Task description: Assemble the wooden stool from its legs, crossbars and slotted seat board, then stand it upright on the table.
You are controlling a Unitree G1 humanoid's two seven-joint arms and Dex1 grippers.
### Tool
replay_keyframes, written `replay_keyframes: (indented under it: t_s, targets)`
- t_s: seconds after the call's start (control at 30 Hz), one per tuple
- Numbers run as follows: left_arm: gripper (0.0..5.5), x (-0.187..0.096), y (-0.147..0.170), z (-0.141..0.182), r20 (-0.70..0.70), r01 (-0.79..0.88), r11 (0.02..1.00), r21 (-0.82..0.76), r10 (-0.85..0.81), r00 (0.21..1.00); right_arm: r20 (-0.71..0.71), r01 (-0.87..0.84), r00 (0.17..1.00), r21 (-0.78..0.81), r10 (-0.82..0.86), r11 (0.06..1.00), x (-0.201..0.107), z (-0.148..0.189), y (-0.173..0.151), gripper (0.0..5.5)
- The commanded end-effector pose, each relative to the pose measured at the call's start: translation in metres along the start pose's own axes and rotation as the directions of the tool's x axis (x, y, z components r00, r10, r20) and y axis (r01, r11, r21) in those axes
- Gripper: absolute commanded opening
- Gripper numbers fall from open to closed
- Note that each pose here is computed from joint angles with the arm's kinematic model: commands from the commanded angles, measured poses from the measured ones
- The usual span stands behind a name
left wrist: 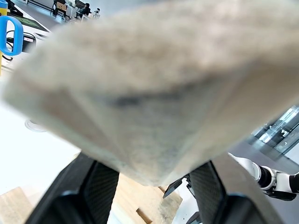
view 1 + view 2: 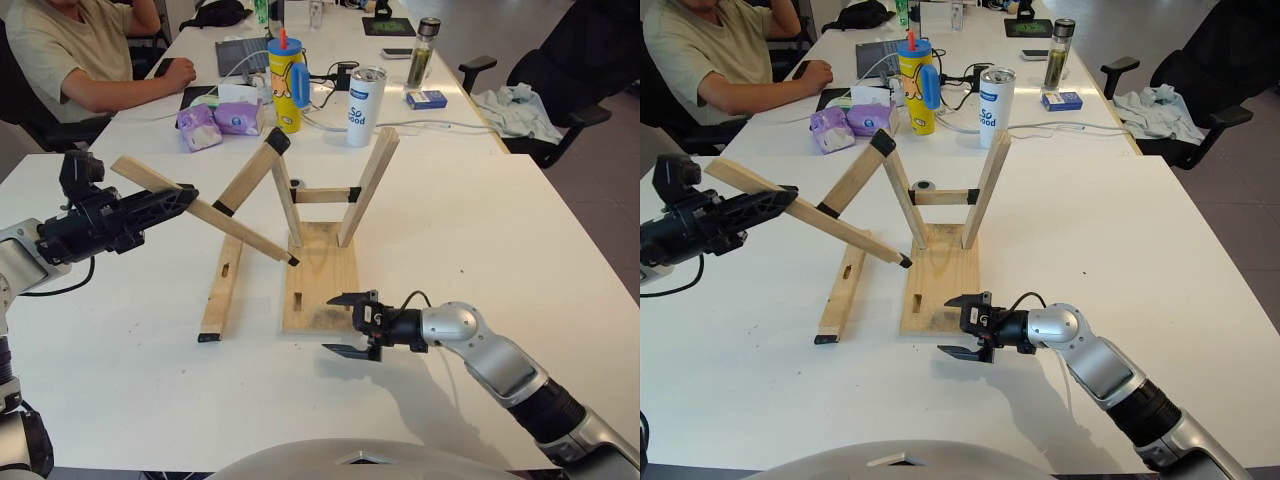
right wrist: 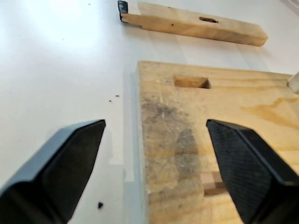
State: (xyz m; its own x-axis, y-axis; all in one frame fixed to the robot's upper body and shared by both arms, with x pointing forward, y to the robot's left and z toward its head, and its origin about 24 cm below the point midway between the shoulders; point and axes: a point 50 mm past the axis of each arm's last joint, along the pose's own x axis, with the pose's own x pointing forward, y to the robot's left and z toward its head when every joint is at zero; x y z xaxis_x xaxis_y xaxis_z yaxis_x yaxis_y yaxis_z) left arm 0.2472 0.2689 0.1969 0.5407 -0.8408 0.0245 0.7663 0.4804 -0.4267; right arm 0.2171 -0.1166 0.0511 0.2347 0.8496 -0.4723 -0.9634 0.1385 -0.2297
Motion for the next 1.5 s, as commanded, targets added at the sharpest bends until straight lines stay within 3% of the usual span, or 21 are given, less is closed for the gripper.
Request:
replay_keyframes:
  t_s: [0.03, 0.33, 0.6, 0.9, 1.23, 1.5]
  targets:
    - [2.06, 0.009, -0.008, 0.000, -0.037, 0.047, 0.997, 0.062, -0.045, 0.998, -0.046, 0.040, 0.998, -0.056, -0.042, 0.998, 0.002, -0.008, -0.012, 4.01]
    - [2.06, 0.031, -0.009, -0.027, -0.159, 0.086, 0.984, 0.158, -0.060, 0.985, -0.097, 0.035, 0.994, -0.121, -0.047, 0.992, -0.008, -0.014, -0.030, 4.01]
    - [2.06, 0.048, -0.007, -0.036, -0.273, 0.164, 0.959, 0.231, -0.098, 0.957, -0.102, 0.013, 0.995, -0.088, -0.022, 0.996, -0.004, -0.018, -0.028, 4.01]
    - [2.06, 0.045, 0.008, -0.014, -0.392, 0.212, 0.926, 0.312, -0.078, 0.917, -0.124, -0.015, 0.992, -0.072, 0.006, 0.997, -0.001, -0.021, -0.023, 4.01]
    - [2.06, 0.068, -0.003, -0.027, -0.617, 0.413, 0.844, 0.342, -0.130, 0.776, -0.125, -0.025, 0.992, -0.059, 0.017, 0.998, 0.003, -0.019, -0.019, 4.01]
    - [2.06, 0.082, -0.006, -0.018, -0.687, 0.485, 0.780, 0.396, -0.099, 0.720, -0.131, -0.031, 0.991, -0.052, 0.024, 0.998, 0.005, -0.018, -0.016, 4.01]
